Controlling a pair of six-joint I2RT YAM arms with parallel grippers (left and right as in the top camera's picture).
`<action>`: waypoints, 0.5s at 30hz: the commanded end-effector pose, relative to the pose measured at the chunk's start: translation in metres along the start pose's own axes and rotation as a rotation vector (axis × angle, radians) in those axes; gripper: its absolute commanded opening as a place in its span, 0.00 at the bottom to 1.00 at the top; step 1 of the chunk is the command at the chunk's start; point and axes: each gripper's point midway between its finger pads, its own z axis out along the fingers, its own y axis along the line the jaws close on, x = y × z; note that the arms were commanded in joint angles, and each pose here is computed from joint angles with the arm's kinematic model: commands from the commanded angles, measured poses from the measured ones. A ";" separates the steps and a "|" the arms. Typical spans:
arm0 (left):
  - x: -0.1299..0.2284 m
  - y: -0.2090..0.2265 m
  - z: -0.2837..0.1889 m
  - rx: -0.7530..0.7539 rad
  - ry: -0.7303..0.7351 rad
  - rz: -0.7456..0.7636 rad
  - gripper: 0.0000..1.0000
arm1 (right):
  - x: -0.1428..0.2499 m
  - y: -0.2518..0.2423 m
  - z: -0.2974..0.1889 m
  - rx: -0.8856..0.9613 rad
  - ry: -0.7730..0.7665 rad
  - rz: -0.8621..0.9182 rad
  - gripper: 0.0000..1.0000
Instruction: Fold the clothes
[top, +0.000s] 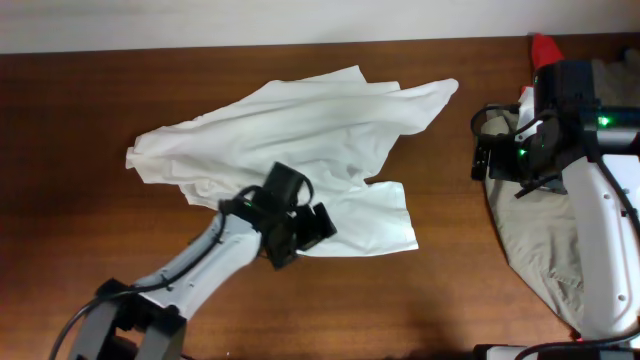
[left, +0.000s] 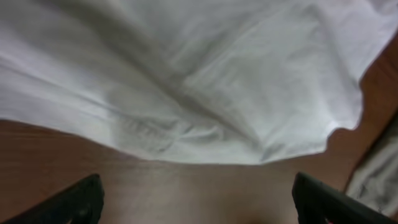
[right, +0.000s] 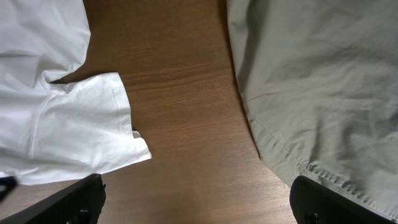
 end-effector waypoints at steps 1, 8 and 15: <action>0.010 0.004 0.015 -0.057 -0.087 -0.075 0.95 | -0.002 -0.004 -0.004 0.014 -0.015 0.009 0.99; 0.010 0.014 0.053 -0.129 -0.109 -0.129 0.89 | 0.003 -0.005 -0.004 0.018 0.005 0.008 0.99; -0.009 0.027 0.050 -0.189 -0.216 -0.120 0.05 | 0.003 -0.005 -0.004 0.018 0.005 0.001 0.99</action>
